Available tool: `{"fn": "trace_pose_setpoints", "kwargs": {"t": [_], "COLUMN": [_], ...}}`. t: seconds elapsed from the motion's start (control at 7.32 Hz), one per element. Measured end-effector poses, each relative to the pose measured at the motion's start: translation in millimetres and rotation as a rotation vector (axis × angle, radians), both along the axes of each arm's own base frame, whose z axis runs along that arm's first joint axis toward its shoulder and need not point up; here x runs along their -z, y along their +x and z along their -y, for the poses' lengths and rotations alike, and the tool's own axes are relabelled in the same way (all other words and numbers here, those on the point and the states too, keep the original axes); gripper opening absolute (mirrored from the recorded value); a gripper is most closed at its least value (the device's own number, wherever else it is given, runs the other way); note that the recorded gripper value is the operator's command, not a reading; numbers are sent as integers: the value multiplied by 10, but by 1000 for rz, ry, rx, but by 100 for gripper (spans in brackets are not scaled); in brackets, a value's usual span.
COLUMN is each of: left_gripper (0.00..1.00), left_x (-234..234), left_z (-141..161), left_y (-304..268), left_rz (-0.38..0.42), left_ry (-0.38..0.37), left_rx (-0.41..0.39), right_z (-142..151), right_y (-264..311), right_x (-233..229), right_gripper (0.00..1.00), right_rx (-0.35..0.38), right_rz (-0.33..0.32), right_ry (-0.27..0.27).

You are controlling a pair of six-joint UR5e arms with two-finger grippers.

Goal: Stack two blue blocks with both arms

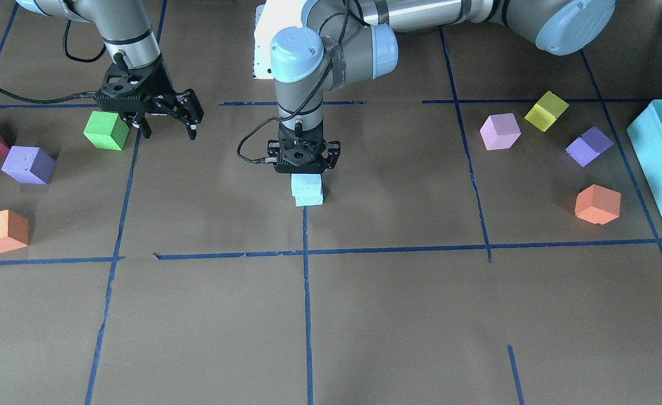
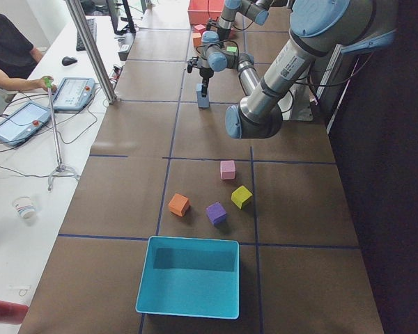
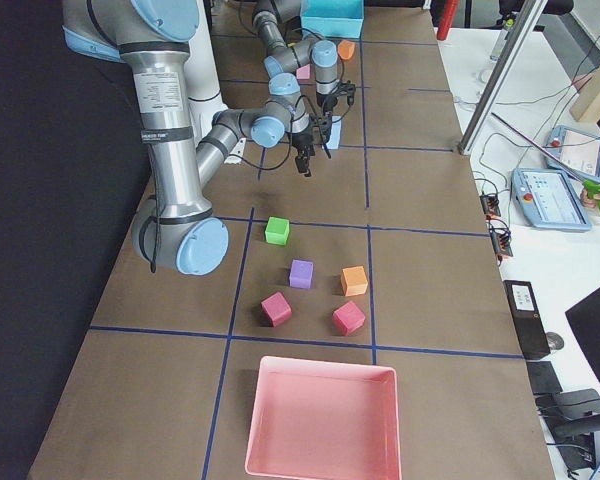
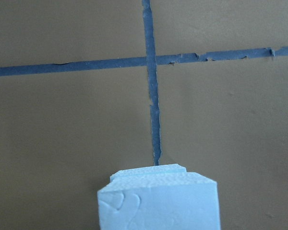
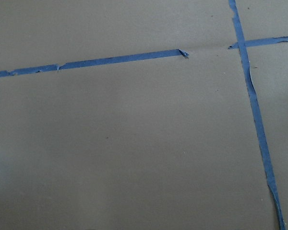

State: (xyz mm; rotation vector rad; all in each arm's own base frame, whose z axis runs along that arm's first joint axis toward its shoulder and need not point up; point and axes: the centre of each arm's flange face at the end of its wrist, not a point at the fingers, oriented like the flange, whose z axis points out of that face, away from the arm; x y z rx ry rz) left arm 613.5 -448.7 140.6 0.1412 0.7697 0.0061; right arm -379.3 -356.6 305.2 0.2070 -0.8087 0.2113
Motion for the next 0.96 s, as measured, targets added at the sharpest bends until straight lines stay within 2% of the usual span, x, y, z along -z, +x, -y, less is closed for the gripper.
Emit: {"fn": "trace_pose_setpoints", "kwargs": {"t": [0.27, 0.55, 0.82, 0.96], "left_gripper": [100, 100, 100, 100], "left_x": [30, 245, 502, 467], "left_z": [-9, -42, -26, -13], "left_y": [-51, -315, -958, -1333], "left_rz": [-4, -43, -69, -79], "left_ry": [11, 32, 50, 57], "left_rx": [10, 24, 67, 89], "right_z": [2, 5, 8, 14], "right_y": [-9, -15, -7, 5], "right_x": [-4, -13, -23, -22], "right_gripper": [100, 100, 100, 100], "right_rx": [1, 1, 0, 0], "right_rz": [-1, -3, -4, -4], "right_ry": [-1, -2, -3, -1]}}
